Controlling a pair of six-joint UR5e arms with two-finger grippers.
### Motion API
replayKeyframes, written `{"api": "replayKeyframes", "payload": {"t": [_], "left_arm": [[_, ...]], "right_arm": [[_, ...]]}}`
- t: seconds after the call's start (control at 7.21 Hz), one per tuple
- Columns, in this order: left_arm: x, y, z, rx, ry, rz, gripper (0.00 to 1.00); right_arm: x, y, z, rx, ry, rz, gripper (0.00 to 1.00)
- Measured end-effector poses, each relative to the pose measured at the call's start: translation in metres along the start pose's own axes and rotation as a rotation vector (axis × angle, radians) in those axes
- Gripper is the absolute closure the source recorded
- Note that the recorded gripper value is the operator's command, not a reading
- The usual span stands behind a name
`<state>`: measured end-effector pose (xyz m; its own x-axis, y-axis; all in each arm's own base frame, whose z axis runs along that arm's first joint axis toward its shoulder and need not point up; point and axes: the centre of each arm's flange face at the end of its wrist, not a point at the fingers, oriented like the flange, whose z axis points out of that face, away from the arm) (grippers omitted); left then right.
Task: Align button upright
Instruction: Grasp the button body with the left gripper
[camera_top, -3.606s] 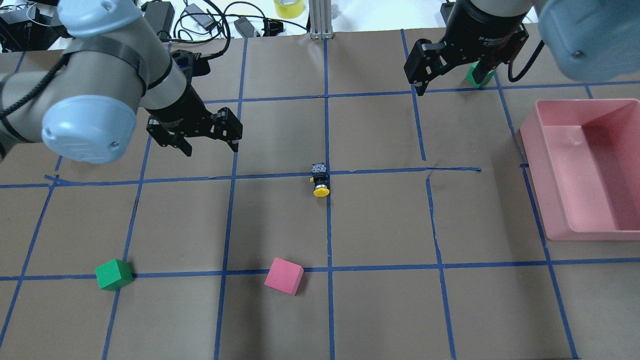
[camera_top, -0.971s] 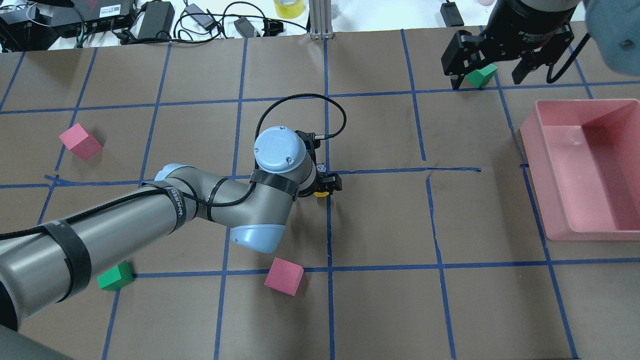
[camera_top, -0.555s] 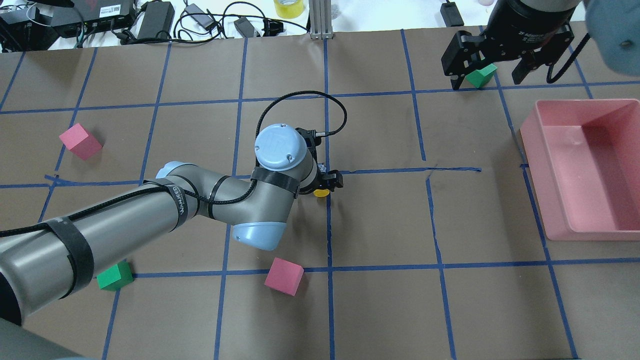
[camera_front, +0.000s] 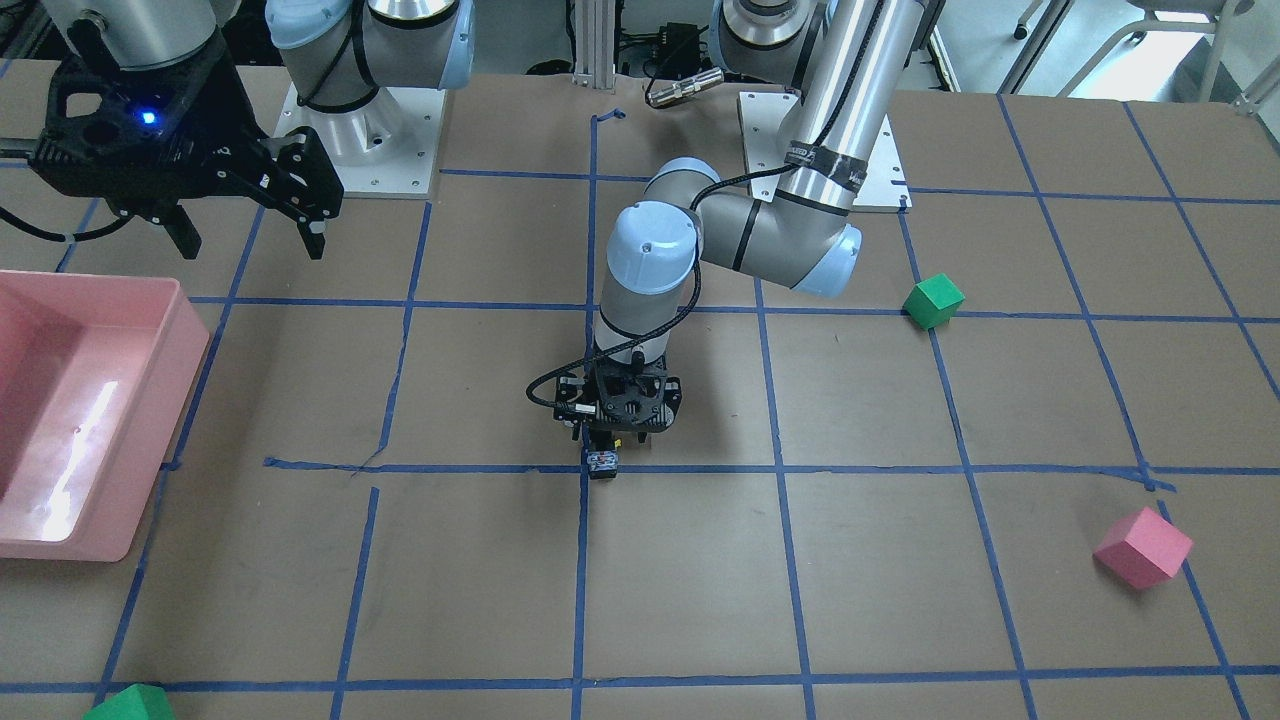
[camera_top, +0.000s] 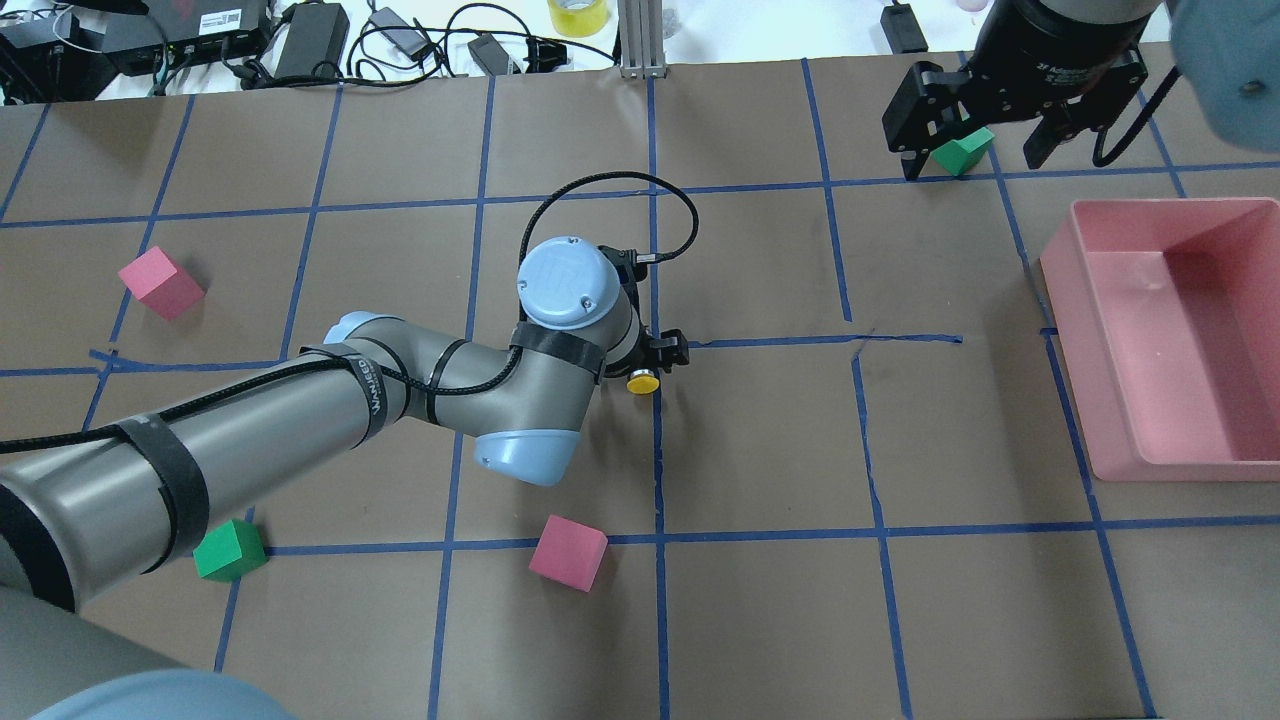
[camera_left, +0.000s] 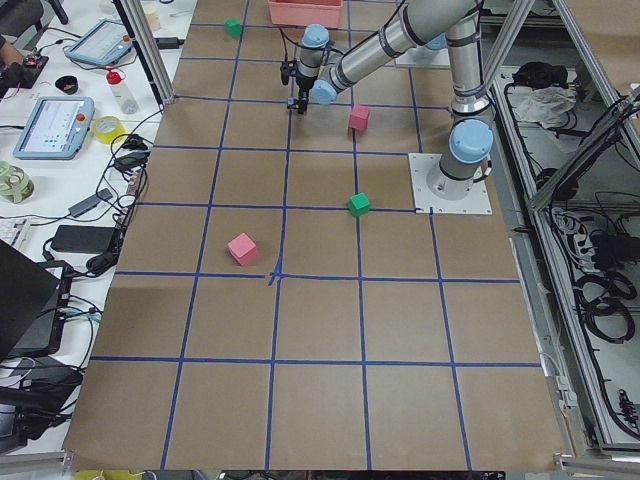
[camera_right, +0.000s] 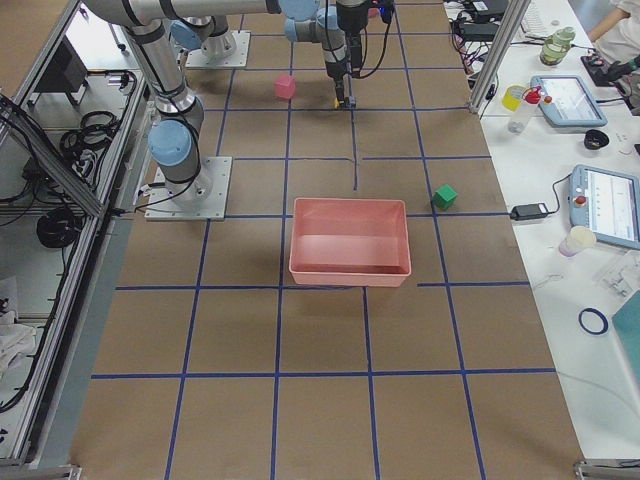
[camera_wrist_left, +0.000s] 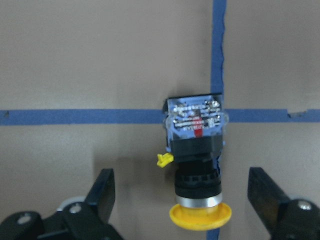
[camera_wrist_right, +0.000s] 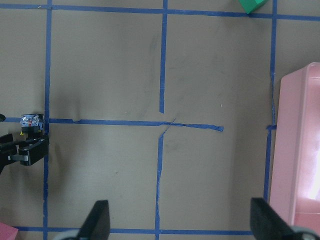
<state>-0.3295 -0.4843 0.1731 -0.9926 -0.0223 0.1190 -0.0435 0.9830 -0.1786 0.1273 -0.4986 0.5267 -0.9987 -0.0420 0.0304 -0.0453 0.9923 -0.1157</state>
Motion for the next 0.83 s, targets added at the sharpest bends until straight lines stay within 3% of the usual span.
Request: {"api": "replayKeyframes", "payload": {"t": [0.14,0.83], "left_arm": [[0.000,0.001,0.001,-0.008,0.000,-0.001,0.99],[0.012,-0.006,-0.012,-0.027,0.082,-0.090,1.00]], "right_arm": [[0.000,0.000,0.000,0.000,0.000,0.000,0.00],[0.001,0.000,0.000,-0.002,0.003,0.000,0.00]]}}
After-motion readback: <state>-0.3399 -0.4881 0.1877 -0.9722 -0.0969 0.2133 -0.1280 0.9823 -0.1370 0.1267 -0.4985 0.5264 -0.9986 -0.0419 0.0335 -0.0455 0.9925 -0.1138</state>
